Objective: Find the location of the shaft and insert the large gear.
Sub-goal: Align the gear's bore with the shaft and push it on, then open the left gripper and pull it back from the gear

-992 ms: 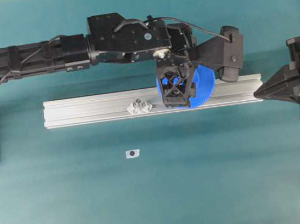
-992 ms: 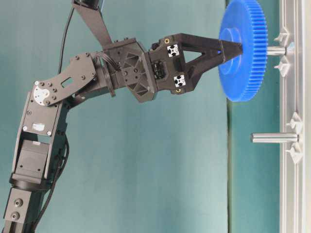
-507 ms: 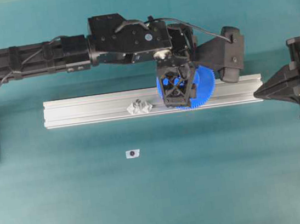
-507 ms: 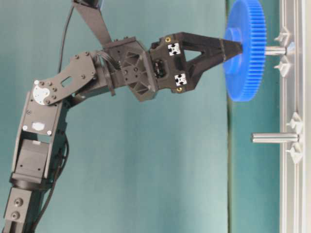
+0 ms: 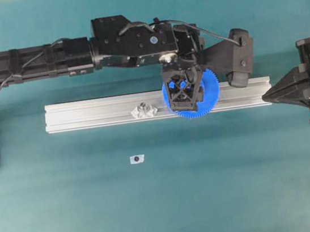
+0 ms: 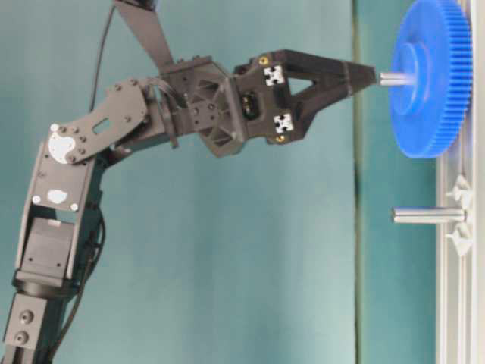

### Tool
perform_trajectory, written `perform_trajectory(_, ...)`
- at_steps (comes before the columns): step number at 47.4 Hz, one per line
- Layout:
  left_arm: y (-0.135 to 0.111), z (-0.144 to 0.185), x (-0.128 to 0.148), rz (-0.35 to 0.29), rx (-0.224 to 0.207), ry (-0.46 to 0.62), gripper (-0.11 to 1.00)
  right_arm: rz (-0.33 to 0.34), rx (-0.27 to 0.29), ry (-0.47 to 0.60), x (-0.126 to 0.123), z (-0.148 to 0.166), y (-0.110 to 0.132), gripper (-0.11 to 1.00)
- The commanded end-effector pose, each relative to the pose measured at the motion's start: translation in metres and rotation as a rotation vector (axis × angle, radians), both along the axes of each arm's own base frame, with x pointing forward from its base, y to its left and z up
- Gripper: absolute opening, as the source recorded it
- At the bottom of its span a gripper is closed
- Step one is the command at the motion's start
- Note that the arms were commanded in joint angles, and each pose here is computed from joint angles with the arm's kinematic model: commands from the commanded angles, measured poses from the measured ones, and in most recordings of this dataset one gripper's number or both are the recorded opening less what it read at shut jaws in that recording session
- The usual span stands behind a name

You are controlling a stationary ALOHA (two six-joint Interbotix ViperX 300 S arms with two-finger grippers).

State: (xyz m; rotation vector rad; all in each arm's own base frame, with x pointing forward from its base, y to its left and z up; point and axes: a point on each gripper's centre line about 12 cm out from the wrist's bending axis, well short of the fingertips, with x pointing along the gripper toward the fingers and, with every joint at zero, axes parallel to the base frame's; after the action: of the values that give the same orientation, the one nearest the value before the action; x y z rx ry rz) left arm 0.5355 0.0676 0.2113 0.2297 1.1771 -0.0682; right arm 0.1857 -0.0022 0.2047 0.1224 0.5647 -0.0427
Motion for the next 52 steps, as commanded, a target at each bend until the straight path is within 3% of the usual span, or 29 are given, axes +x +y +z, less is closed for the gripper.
perform_trajectory(1, -0.001, 0.027, 0.001, -0.005, 0.011, -0.062, 0.76, -0.007, 0.009, -0.014, 0.002, 0.005, 0.0, 0.05)
perform_trajectory(32, -0.005, 0.028, 0.002, -0.004, 0.009, -0.064, 0.76, -0.008, 0.01, -0.012, 0.002, 0.004, 0.0, 0.05)
perform_trajectory(52, -0.012, 0.049, -0.002, -0.015, 0.011, -0.104, 0.76, -0.007, 0.009, -0.009, 0.002, 0.003, 0.0, 0.05)
